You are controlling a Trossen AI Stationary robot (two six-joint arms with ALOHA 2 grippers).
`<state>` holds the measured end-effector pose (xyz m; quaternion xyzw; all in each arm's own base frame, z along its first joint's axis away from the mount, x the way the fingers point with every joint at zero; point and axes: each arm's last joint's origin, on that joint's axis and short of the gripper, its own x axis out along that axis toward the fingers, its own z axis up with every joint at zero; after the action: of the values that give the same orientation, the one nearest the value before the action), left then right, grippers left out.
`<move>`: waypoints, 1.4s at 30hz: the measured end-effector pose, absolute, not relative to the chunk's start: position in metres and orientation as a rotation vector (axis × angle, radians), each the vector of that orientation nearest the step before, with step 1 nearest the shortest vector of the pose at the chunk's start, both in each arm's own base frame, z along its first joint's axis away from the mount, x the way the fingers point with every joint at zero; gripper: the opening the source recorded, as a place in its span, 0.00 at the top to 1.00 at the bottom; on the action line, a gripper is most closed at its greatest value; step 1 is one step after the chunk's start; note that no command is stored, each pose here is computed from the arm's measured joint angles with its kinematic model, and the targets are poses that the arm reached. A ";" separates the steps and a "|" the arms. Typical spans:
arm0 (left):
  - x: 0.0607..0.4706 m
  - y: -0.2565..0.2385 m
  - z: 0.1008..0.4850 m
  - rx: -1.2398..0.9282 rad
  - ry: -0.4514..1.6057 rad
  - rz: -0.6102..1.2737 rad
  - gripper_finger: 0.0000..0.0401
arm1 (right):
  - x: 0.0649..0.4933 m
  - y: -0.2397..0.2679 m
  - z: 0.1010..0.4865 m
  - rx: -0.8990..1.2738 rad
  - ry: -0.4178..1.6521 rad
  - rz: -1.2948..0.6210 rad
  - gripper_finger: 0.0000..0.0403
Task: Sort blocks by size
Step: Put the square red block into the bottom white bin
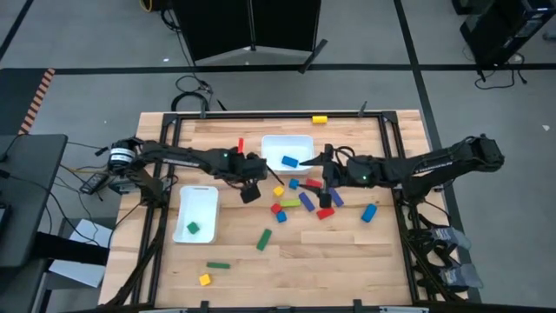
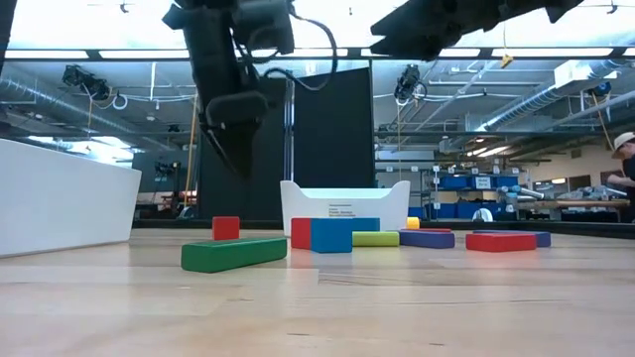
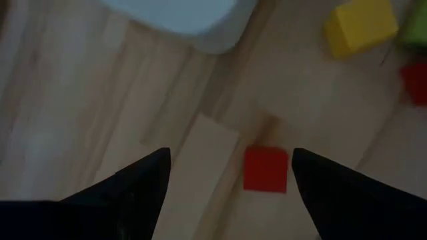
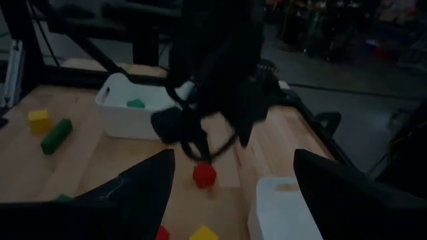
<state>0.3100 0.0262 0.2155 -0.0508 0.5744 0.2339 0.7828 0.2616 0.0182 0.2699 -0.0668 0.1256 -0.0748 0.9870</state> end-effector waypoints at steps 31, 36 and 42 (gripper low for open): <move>0.323 0.025 0.177 -0.073 1.382 0.406 0.17 | 0.261 0.027 0.271 -0.130 0.240 -0.136 0.21; 0.319 0.025 0.176 -0.100 1.419 0.424 0.17 | 0.261 0.027 0.271 -0.129 0.240 -0.136 0.21; 0.317 0.024 0.176 -0.156 1.427 0.480 0.17 | 0.261 0.027 0.271 -0.123 0.240 -0.137 0.21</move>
<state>0.3171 0.0244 0.1762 -0.0709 0.6472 0.2176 0.7271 0.2607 0.0270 0.2709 -0.0612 0.1195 -0.0681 0.9886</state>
